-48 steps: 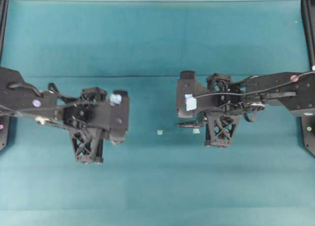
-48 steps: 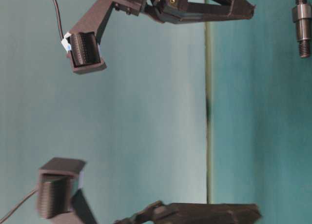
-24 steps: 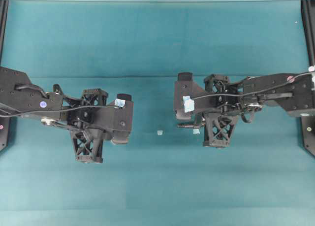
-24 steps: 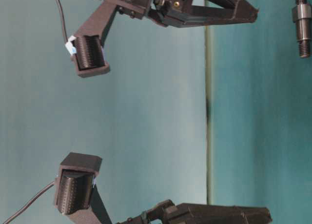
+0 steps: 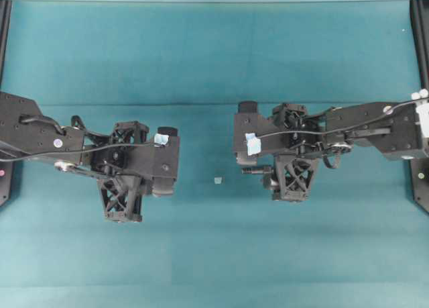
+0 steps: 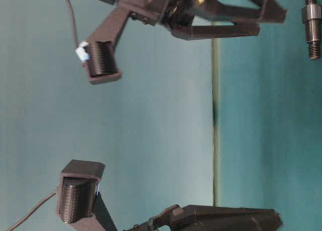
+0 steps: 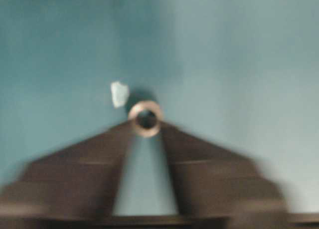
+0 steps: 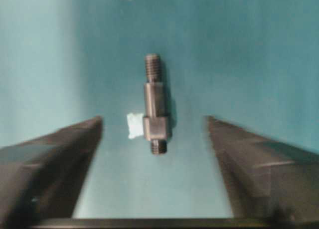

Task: Insert the washer onto the shaft with both hands.
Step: 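Lower left gripper over washer and right gripper over shaft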

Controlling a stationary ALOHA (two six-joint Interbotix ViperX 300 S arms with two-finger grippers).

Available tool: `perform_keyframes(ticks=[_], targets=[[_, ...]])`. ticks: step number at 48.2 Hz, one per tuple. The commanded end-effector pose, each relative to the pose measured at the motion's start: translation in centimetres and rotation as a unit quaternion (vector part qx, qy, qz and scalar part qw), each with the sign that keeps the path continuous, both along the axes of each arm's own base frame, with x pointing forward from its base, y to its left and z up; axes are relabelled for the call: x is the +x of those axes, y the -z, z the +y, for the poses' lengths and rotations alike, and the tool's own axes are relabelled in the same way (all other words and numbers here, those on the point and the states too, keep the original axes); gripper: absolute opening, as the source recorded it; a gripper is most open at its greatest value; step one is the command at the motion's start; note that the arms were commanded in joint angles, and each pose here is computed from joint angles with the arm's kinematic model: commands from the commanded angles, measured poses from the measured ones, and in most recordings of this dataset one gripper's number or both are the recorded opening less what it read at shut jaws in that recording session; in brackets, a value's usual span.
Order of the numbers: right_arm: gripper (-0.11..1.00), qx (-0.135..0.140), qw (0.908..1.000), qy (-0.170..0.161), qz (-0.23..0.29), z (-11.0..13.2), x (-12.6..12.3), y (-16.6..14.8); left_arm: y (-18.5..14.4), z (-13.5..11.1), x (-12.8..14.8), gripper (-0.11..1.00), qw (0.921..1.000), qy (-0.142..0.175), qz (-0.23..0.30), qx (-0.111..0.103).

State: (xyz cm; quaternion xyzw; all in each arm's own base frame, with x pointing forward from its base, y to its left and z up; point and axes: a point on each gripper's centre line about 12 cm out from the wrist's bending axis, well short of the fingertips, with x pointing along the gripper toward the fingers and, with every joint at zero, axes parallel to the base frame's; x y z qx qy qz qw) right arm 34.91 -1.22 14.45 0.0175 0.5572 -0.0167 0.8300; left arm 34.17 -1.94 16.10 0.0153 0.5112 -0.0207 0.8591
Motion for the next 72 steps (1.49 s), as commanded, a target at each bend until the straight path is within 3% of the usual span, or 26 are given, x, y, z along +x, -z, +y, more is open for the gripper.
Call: perform_keyframes(ticks=[1, 4, 7, 9, 52, 72], targets=[[0.78, -0.004, 1.0000, -0.007, -0.003, 0.0, 0.1, -0.1, -0.2, -0.2, 0.1, 0.57, 1.0000, 0.007, -0.005, 0.002], [0.91, -0.006, 0.9999, -0.009, -0.002, -0.1, 0.1, -0.1, -0.1, -0.3, 0.0, 0.75, 1.0000, 0.008, -0.004, 0.002], [0.90, -0.008, 0.9999, -0.011, -0.003, -0.1, 0.1, -0.1, -0.1, -0.3, 0.0, 0.89, 1.0000, 0.006, -0.004, 0.001], [0.88, -0.011, 0.9998, -0.013, -0.003, -0.1, 0.1, -0.1, 0.0, -0.3, 0.0, 0.93, 1.0000, 0.005, -0.003, 0.001], [0.87, -0.014, 0.9998, -0.011, 0.001, -0.6, 0.3, 4.0, 5.2, -0.3, 1.1, 0.89, 0.9993, 0.001, 0.038, 0.001], [0.87, -0.013, 0.9998, -0.012, 0.013, -0.5, -0.7, 4.9, 5.8, -0.3, 1.4, 0.88, 0.9990, -0.001, 0.044, 0.001]])
